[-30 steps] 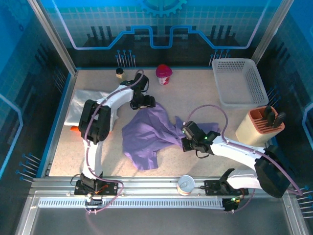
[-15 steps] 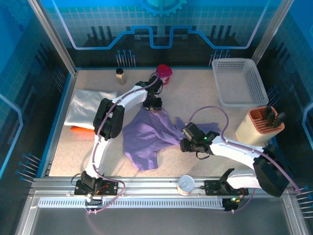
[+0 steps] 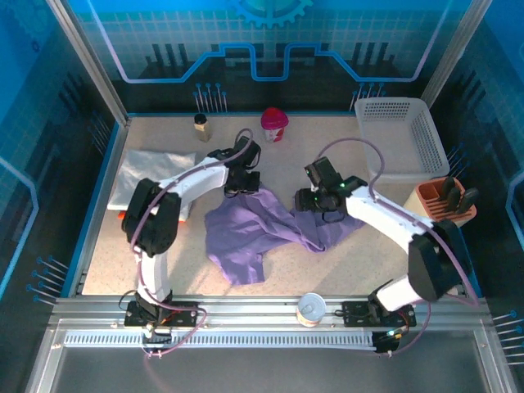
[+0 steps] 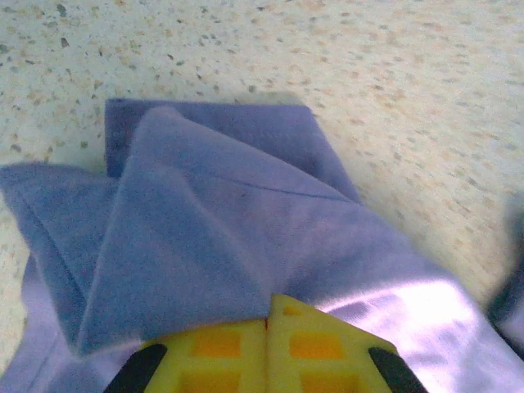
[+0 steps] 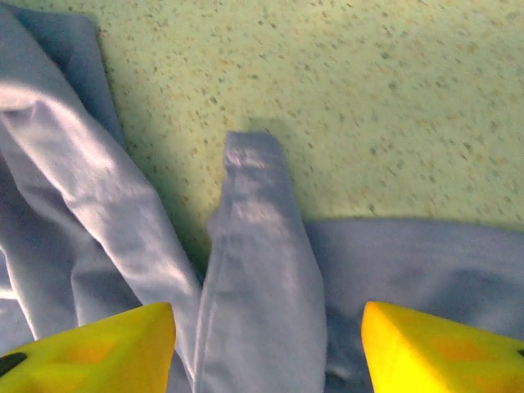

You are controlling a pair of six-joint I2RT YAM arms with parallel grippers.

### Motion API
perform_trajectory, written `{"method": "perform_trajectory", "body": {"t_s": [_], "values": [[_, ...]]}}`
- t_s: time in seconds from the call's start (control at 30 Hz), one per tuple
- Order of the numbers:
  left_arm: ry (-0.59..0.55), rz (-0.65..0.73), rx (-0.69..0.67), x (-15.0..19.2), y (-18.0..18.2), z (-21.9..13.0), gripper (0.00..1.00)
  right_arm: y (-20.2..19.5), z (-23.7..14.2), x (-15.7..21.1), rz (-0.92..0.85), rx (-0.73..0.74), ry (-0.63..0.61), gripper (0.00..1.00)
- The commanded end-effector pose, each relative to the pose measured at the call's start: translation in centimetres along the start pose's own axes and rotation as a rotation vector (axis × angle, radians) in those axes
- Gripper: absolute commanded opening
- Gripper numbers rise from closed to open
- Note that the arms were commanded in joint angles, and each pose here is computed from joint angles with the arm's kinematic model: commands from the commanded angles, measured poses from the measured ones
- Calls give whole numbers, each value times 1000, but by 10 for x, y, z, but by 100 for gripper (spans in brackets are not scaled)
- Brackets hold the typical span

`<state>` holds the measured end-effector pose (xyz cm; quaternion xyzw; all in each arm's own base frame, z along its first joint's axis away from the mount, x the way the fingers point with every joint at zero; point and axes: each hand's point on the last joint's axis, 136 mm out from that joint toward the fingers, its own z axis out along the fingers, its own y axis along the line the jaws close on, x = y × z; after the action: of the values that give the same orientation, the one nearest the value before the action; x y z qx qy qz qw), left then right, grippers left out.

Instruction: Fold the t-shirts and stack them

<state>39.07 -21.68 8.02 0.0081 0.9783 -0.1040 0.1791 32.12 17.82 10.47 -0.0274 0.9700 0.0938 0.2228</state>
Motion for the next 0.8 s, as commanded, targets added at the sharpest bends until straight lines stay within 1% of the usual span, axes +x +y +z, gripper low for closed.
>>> {"method": "perform_trajectory", "body": {"t_s": [0.0, 0.17, 0.27, 0.4, 0.47, 0.5, 0.53, 0.57, 0.6, 0.63, 0.7, 0.73, 0.77], "values": [[-59, -2, 13, 15, -9, -16, 7, 4, 13, 0, -36, 4, 74, 60], [-69, -40, 2, 54, -1, -23, 7, 4, 43, 3, -60, 66, 151, 54], [-83, -72, -3, 74, 8, -25, 7, 4, 59, 8, -81, 101, 176, 52], [-104, -111, 11, 98, 15, -26, 8, 4, 75, 11, -95, 149, 175, 45], [-102, -125, 22, 111, 17, -25, 8, 3, 82, 10, -90, 160, 175, 39], [-100, -129, 25, 115, 17, -24, 9, 3, 85, 9, -84, 166, 175, 34], [-91, -132, 23, 121, 18, -23, 10, 2, 85, 8, -76, 177, 168, 26], [-78, -137, 19, 126, 21, -21, 14, 1, 82, 4, -71, 187, 152, 20], [-69, -141, 15, 130, 22, -20, 22, 0, 79, 1, -67, 188, 136, 16], [-58, -144, 4, 133, 26, -20, 34, 0, 75, -2, -63, 190, 114, 12], [-49, -145, -11, 136, 30, -24, 51, -1, 66, -9, -61, 188, 75, 6], [-49, -154, -14, 135, 34, -28, 56, -1, 60, -10, -61, 186, 58, 3], [-51, -170, -8, 132, 38, -32, 59, -2, 56, -11, -62, 184, 43, 1]]}}
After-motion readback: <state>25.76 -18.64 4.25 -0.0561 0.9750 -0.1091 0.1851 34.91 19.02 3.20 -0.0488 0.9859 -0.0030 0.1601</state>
